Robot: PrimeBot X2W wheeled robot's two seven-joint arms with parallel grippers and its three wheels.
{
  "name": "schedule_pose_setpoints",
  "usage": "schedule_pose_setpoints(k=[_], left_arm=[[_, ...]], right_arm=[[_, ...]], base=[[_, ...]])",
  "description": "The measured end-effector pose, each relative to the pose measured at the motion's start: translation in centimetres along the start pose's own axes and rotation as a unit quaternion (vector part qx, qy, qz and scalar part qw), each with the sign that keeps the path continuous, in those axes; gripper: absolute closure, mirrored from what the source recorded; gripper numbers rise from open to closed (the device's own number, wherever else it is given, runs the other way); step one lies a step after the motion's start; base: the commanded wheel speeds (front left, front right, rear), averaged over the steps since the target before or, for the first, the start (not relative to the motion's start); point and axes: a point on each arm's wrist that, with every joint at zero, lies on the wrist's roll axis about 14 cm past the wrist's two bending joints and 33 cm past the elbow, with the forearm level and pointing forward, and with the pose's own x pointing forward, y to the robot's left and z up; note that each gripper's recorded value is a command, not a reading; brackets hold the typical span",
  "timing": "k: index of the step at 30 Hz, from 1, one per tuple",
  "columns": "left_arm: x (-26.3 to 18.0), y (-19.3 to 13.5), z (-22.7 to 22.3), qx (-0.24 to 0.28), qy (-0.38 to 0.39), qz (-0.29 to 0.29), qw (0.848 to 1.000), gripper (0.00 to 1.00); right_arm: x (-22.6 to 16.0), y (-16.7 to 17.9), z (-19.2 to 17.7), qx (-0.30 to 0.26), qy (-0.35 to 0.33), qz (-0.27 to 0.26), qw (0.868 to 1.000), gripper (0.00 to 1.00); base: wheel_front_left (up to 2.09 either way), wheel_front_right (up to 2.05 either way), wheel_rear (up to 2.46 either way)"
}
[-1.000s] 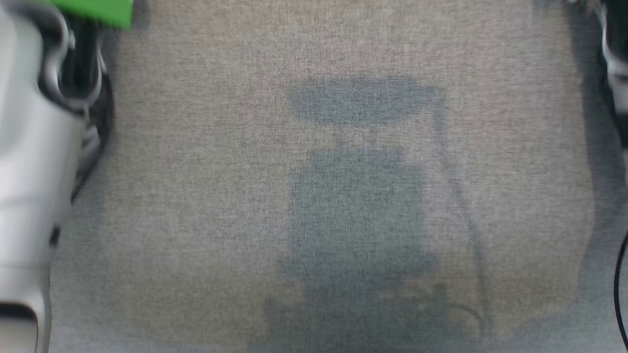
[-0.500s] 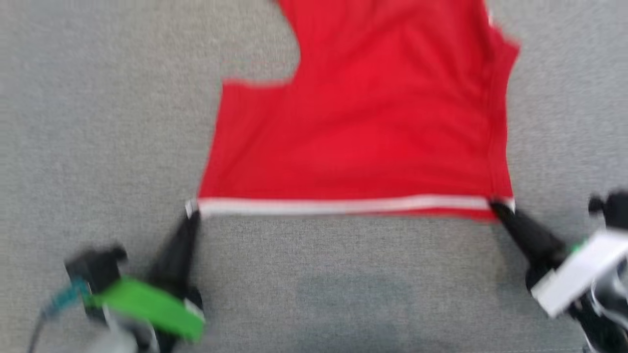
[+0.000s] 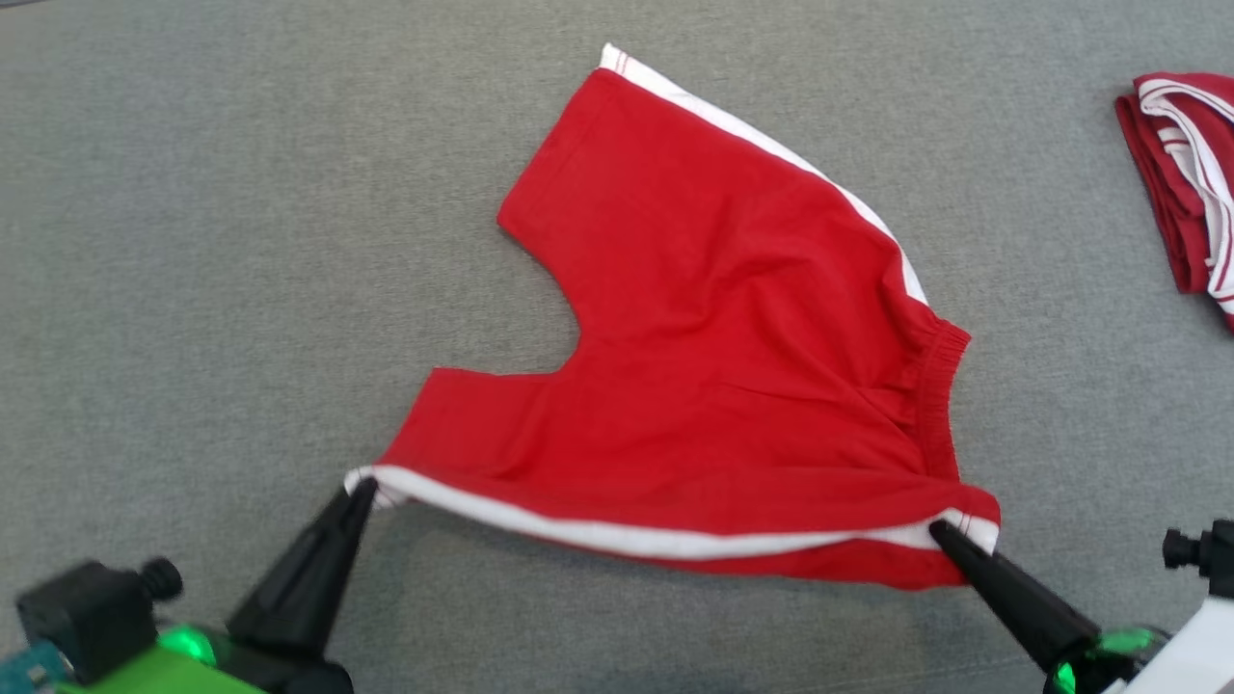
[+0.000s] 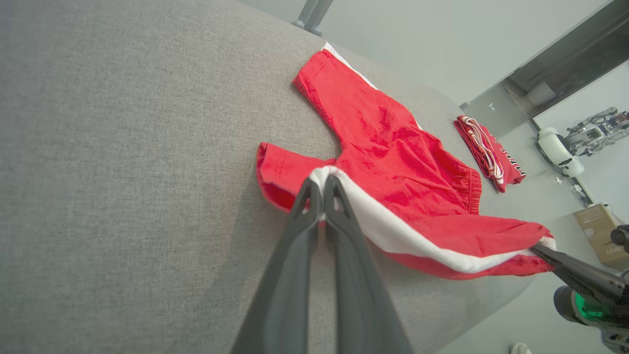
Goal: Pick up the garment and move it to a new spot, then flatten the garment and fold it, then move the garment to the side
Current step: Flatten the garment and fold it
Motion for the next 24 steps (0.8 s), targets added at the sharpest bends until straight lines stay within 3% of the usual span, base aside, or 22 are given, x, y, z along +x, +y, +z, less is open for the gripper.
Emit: schedule_pose_setpoints(k=[2, 5, 12, 14, 21, 24], left_arm=[[1.7, -0.8, 2.6, 0.042, -0.002, -0.027, 0.999, 1.0], [4.6, -2.5, 5.1, 0.064, 0.017, -0.076, 0.995, 1.0], [12.9, -3.1, 8.2, 0.139, 0.089, -0.114, 0.98, 1.0], [16.6, -2.6, 8.9, 0.189, 0.117, -0.108, 0.969, 1.0], [23.7, -3.6, 7.7, 0.255, 0.182, -0.117, 0.943, 1.0], [25.4, -4.3, 7.4, 0.263, 0.188, -0.122, 0.938, 1.0]], right_arm=[[0.6, 0.5, 1.7, 0.005, -0.028, 0.012, 1.0, 1.0], [1.3, 0.5, 3.8, 0.016, -0.066, 0.019, 0.998, 1.0], [4.5, -0.6, 6.5, 0.025, -0.085, 0.022, 0.996, 1.0], [6.0, -1.4, 7.3, 0.013, -0.09, 0.012, 0.996, 1.0], [8.7, -1.6, 7.8, 0.02, -0.095, 0.01, 0.995, 1.0], [8.6, -2.2, 8.1, 0.022, -0.104, 0.0, 0.994, 1.0]], base=[[0.0, 0.0, 0.0], [0.0, 0.0, 0.0], [0.0, 0.0, 0.0], [0.0, 0.0, 0.0], [0.0, 0.0, 0.0], [0.0, 0.0, 0.0]])
